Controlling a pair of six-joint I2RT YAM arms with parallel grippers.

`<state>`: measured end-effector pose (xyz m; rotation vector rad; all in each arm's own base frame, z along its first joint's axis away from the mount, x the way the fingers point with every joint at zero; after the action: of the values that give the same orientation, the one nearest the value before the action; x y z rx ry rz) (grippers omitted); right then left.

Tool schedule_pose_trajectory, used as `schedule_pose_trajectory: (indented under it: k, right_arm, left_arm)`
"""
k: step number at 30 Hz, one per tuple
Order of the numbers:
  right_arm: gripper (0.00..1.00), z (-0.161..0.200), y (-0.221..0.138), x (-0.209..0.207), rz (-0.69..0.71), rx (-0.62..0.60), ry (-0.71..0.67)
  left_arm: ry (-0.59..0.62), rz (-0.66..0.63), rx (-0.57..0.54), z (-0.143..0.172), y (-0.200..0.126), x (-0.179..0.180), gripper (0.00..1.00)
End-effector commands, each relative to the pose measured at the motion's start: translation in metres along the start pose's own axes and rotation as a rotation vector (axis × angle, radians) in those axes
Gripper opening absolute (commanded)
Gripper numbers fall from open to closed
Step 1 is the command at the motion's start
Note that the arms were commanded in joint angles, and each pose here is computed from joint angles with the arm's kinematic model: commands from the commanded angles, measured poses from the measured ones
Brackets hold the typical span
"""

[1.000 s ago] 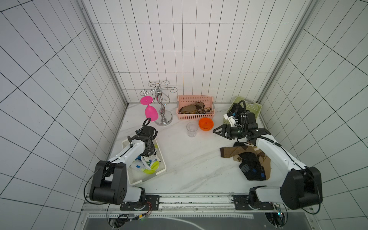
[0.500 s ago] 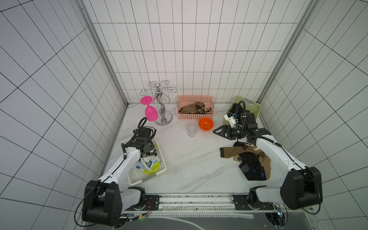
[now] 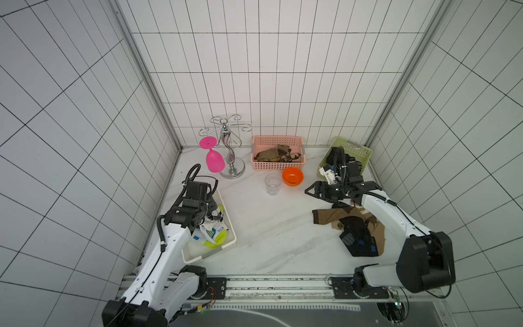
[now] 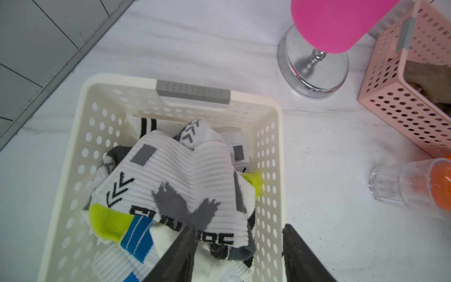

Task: Sort the socks into the basket by color
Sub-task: Place the sock in the bin, then pick up the sock at the center of the board.

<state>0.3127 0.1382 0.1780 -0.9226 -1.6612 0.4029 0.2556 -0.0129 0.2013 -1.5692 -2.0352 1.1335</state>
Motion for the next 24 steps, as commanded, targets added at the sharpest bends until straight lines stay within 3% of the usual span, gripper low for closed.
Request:
schedule_pose_trajectory:
  k: [1, 10, 24]
  right_arm:
    - [0.73, -0.012, -0.006, -0.027, 0.209, -0.025, 0.006]
    - [0.73, 0.008, 0.017, -0.094, 0.455, 0.039, 0.088]
    - [0.74, 0.052, 0.038, -0.108, 0.583, 0.138, 0.086]
  left_arm:
    - [0.025, 0.066, -0.084, -0.021, -0.024, -0.015, 0.58]
    - [0.143, 0.236, -0.203, -0.043, -0.058, -0.083, 0.58]
    - [0.230, 0.489, -0.173, -0.037, -0.055, -0.159, 0.58]
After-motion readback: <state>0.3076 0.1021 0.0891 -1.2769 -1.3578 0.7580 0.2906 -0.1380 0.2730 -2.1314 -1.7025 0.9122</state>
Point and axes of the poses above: each gripper's point midway between its finger pads, its own y axis out along the fingers, its own x axis along the line the jaws close on, z = x × y, the point moved 3 cm from there along -y, back along the fingers, and after that the axes turned 7 degrees about y, right-handed, at the moved point
